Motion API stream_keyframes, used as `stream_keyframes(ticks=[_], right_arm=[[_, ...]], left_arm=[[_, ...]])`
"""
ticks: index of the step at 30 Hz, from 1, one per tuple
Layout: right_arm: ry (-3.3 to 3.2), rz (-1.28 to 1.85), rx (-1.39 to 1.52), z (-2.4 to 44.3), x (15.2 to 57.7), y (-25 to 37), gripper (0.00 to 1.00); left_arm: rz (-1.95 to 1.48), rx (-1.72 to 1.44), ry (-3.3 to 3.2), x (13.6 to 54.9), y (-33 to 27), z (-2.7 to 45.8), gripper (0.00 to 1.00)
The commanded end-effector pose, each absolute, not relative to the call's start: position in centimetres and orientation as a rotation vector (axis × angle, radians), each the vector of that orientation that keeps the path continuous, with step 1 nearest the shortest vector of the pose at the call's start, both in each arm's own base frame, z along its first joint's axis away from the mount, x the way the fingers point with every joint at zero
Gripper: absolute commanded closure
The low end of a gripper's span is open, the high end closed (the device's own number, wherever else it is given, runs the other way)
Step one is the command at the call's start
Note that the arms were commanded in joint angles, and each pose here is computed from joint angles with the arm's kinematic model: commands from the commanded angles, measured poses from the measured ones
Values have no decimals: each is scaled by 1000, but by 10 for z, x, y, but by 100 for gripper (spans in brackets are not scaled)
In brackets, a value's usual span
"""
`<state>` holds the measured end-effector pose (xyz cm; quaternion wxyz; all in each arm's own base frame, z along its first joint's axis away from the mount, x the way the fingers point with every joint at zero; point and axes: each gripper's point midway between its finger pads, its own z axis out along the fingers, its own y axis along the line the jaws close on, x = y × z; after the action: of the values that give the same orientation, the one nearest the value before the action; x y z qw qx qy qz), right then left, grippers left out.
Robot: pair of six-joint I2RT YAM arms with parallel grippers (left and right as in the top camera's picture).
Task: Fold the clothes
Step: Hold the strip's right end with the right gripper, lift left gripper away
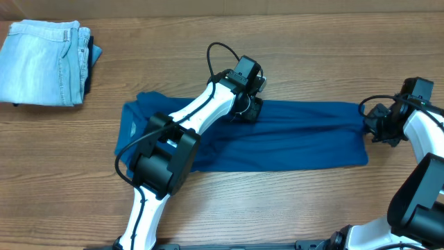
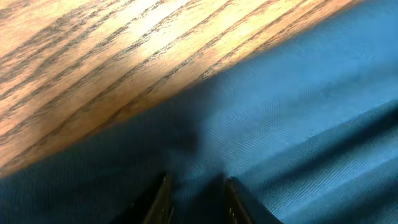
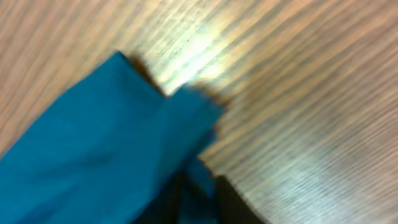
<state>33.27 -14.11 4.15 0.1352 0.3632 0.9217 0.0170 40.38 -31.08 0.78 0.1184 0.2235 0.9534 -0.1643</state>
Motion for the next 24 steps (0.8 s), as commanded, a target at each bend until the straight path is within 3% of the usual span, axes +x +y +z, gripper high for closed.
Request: stream_keyframes(ticks=[1,8,13,19,24], right_arm=[[2653,-40,1059,51,327,-152,67],[2634,11,1047,58,333,-148,67],[2584,221,845,93,356,-120,62],[2637,394,763,97,354,-81,60],[2643,484,708,100,358,-61,56]], left_arm=[[-485,642,2858,393,-311,-16,68],[-485,641,2858,393,-310,-16,67],[-509,625,2855,396,-308,-3,63],[-542,551,2794,413,-292,65,57],[-446,344,2782,421,-232,137,46]])
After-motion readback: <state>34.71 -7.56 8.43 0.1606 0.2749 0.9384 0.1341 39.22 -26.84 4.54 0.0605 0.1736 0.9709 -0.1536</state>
